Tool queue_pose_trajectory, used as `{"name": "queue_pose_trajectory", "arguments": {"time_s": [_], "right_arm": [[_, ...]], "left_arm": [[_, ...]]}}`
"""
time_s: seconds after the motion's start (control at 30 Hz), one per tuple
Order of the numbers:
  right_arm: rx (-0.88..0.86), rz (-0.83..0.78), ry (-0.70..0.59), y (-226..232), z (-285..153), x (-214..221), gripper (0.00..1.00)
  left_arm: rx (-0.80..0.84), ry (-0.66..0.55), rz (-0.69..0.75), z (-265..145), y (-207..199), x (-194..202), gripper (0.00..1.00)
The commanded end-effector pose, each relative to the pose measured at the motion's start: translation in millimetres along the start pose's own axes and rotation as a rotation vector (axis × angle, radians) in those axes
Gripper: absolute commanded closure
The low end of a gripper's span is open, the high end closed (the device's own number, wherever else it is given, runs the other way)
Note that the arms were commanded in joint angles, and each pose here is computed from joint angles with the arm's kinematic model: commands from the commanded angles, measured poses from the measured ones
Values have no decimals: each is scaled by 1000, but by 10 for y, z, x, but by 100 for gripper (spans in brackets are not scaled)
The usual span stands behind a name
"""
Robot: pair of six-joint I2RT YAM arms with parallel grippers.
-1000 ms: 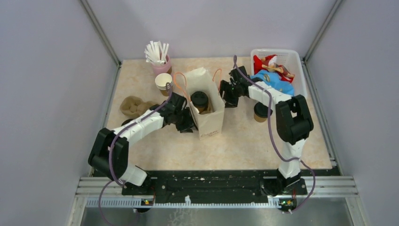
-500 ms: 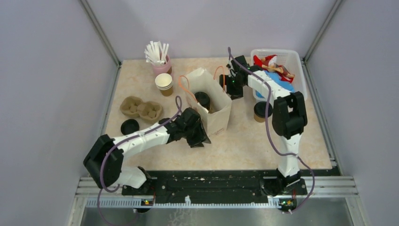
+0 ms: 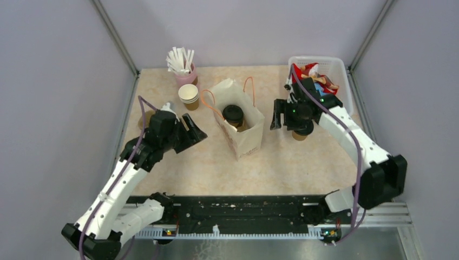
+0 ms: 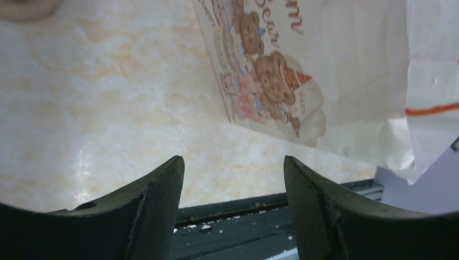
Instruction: Pack the takeout coffee
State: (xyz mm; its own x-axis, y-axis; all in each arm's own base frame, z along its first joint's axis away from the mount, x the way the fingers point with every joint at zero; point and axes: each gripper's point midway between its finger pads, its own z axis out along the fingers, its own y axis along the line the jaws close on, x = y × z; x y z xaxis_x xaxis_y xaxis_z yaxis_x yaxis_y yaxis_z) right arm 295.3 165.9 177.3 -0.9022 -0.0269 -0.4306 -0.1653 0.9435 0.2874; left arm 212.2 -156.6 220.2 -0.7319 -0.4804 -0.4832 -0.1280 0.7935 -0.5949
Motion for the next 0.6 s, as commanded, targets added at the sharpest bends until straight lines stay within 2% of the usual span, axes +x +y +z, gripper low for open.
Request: {"name": "queue_pose_trajectory", "arguments": {"time_s": [0.0, 0.07, 0.13, 0.27, 0.33, 0.47, 0.5, 0.57], "right_arm": [[-227, 100, 13, 495, -167, 512, 27], [-281, 87, -9, 660, -153, 728, 27], [-317, 29, -87, 785, -157, 867, 27], [-385, -190, -276, 969, -200, 1108, 28], [-454, -353, -357, 1123, -214, 1233, 29], [-553, -781, -474, 1561, -200, 1447, 29], [-552, -909, -489, 1654, -145, 1487, 30], [-515, -1059, -512, 1823, 1, 1498, 30]], "left_arm": [[-38, 60, 154, 4, 54, -215, 26], [-41, 69, 171, 89, 57, -291, 26], [-35, 50, 190, 150, 48, -371, 26], [-26, 34, 194, 187, 10, -477, 26], [-25, 23, 203, 185, 12, -499, 26], [-41, -18, 221, 142, 29, -592, 25], [-41, -32, 230, 117, 16, -626, 25], [-42, -62, 243, 65, -6, -694, 24]]}}
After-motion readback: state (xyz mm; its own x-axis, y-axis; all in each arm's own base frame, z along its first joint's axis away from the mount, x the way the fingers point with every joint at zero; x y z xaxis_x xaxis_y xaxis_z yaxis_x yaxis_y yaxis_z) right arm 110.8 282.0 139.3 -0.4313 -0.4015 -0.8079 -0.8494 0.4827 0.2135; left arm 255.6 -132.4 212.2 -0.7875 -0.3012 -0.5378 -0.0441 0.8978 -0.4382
